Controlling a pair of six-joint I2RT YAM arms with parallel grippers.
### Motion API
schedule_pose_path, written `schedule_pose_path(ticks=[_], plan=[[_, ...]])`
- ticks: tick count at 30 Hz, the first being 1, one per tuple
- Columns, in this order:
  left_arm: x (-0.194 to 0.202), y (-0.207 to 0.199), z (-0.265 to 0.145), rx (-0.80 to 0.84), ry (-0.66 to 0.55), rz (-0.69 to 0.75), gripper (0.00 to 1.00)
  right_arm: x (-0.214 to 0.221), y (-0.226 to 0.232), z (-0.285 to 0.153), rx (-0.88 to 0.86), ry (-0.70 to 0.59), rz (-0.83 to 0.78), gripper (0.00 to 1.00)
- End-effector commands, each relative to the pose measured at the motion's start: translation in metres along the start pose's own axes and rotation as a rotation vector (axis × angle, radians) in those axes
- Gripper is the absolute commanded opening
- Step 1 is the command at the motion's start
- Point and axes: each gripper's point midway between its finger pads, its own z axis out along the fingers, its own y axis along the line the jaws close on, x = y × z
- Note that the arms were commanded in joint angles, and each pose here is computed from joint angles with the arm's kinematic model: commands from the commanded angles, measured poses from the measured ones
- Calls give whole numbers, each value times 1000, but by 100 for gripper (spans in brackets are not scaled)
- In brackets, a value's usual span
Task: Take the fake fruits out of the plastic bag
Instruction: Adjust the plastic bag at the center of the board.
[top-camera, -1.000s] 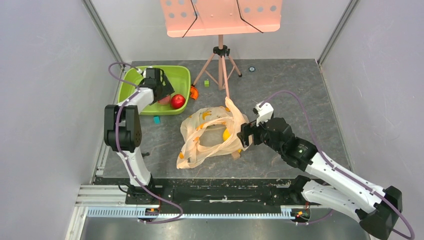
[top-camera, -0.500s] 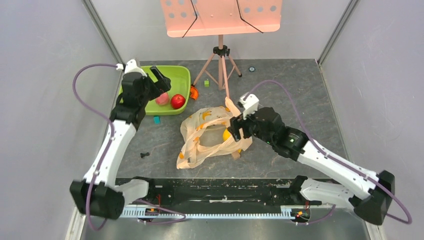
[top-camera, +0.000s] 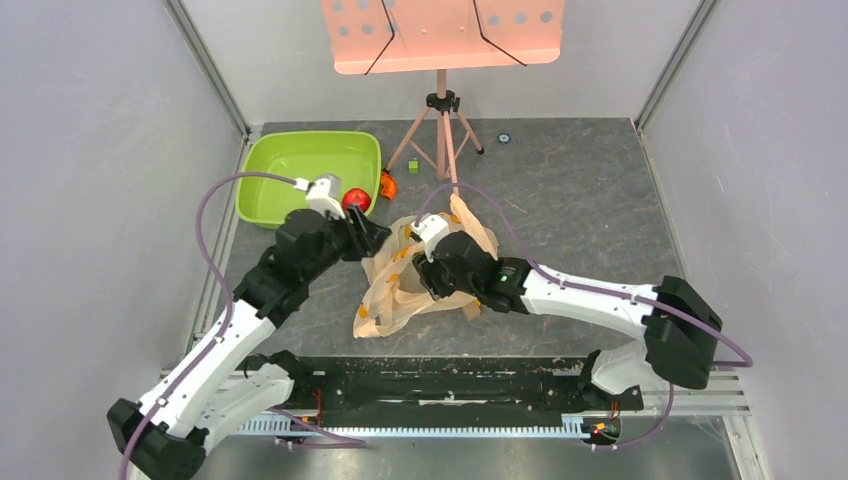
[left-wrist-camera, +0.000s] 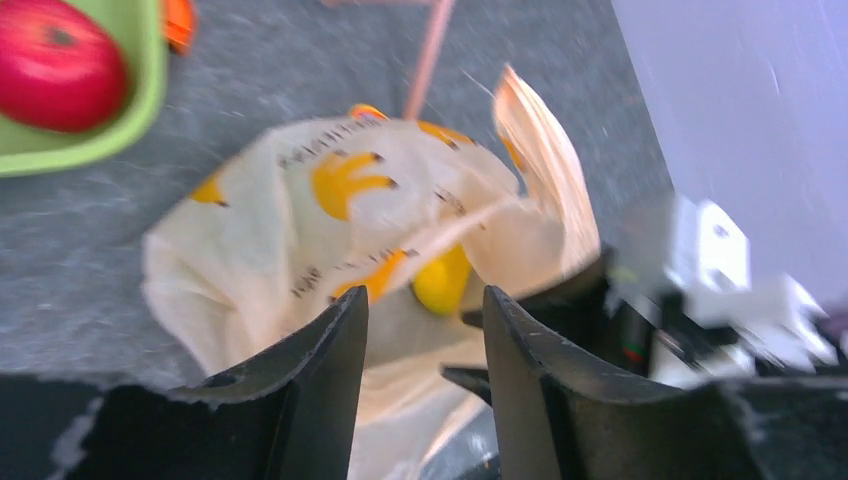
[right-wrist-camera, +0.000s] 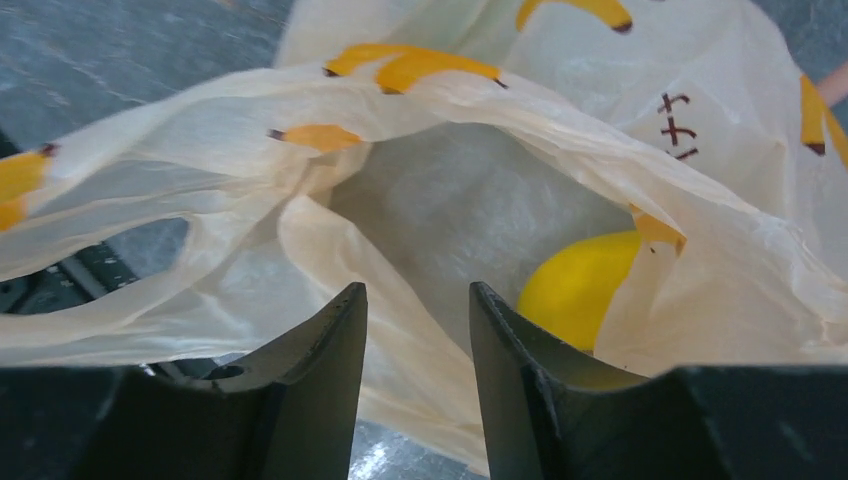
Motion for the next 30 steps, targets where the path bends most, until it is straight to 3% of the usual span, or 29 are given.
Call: schedule_pose_path(ticks=[1, 7, 18, 24, 30], plan=[[26, -37, 7, 92, 29, 2, 51, 1, -28, 7, 140, -15, 54, 43], [80, -55, 20, 138, 89, 14, 45, 44, -63, -10, 279, 39, 91, 41], [175, -70, 49, 144, 224, 137, 45, 107, -83, -32, 333, 47, 188, 40], [190, -57, 51, 110, 237, 154, 45, 123, -88, -40, 343, 38, 215, 40], [183, -59, 44, 135, 209, 147, 45, 84, -71, -43, 235, -92, 258, 45]])
